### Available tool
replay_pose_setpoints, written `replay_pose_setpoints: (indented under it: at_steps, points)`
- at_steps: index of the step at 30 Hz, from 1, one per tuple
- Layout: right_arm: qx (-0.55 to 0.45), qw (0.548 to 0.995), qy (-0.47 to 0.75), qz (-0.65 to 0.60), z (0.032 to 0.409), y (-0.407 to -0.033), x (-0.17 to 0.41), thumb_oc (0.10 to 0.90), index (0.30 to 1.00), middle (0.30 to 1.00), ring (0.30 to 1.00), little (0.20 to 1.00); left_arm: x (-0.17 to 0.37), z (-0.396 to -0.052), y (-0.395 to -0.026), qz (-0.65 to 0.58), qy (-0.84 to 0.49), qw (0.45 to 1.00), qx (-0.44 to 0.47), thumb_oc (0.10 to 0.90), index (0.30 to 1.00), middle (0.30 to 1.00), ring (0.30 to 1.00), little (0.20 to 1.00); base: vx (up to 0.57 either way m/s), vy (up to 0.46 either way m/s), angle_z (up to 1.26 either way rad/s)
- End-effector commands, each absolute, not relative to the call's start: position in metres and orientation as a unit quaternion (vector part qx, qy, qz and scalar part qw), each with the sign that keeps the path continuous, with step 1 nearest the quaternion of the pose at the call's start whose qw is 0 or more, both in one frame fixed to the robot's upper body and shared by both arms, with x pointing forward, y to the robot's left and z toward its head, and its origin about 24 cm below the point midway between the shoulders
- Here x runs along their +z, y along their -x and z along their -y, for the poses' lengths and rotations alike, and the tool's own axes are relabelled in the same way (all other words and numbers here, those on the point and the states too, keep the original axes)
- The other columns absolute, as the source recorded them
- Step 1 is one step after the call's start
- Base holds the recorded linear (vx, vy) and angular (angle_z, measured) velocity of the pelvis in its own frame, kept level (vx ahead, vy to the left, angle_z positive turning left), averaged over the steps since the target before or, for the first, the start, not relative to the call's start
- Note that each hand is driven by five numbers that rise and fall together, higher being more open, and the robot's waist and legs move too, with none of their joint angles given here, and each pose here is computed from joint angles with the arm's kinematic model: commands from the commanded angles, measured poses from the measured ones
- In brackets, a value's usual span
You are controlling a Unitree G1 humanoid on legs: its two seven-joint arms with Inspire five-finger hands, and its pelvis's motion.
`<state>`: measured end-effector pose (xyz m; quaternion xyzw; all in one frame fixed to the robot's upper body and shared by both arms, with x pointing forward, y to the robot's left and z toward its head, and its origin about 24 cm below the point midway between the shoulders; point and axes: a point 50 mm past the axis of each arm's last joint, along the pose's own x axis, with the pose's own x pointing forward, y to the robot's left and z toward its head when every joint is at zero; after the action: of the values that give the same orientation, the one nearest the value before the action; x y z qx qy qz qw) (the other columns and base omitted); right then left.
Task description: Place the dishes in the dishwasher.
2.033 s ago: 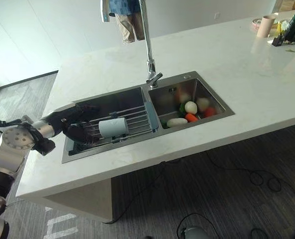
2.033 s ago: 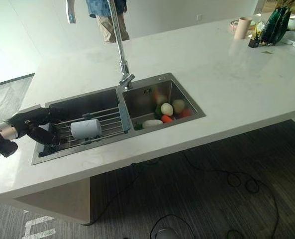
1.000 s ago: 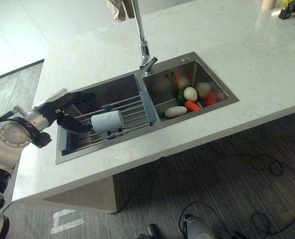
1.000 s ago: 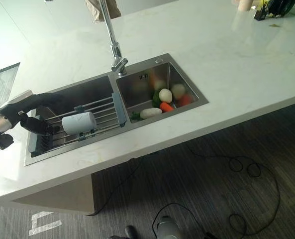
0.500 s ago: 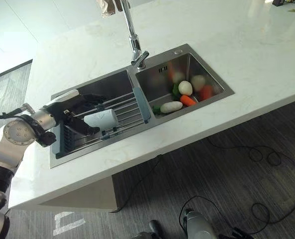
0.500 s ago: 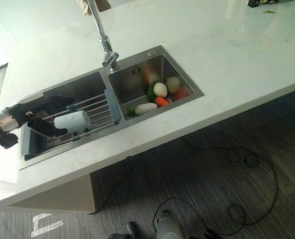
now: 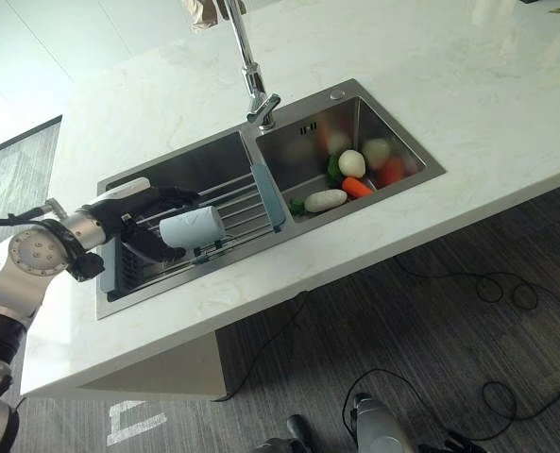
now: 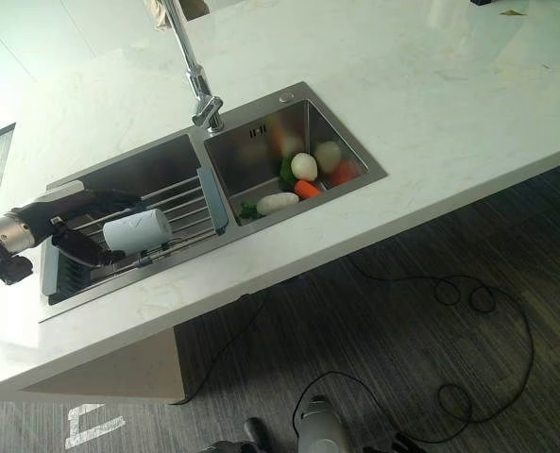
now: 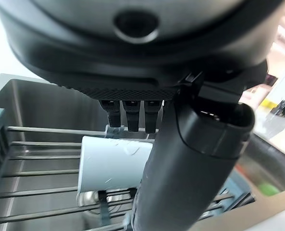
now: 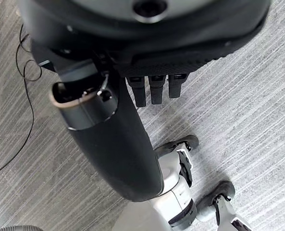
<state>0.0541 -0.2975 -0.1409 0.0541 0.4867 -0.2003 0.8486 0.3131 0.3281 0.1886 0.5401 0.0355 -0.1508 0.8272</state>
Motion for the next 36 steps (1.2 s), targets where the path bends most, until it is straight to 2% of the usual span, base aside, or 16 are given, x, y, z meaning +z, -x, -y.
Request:
replay_pose_setpoints:
  at_steps: [1, 16, 36]
  points:
    - [-0.220, 0.847, -0.040, -0.482, 0.314, -0.037, -0.133, 0.800, 0.900, 0.900, 0.900, 0.900, 0.260, -0.346, -0.308, 0.065, -0.573, 0.816, -0.032, 0.800, 0.900, 0.900, 0.900, 0.900, 0.00, 0.000, 0.00]
    - [-0.213, 0.854, -0.036, -0.474, 0.315, -0.041, -0.131, 0.800, 0.900, 0.900, 0.900, 0.900, 0.248, -0.350, -0.309, 0.063, -0.583, 0.810, 0.003, 0.800, 0.900, 0.900, 0.900, 0.900, 0.00, 0.002, 0.00]
    - [-0.192, 0.868, -0.022, -0.458, 0.317, -0.054, -0.125, 0.800, 0.900, 0.900, 0.900, 0.900, 0.239, -0.350, -0.312, 0.044, -0.581, 0.813, 0.006, 0.800, 0.900, 0.900, 0.900, 0.900, 0.01, 0.006, -0.01]
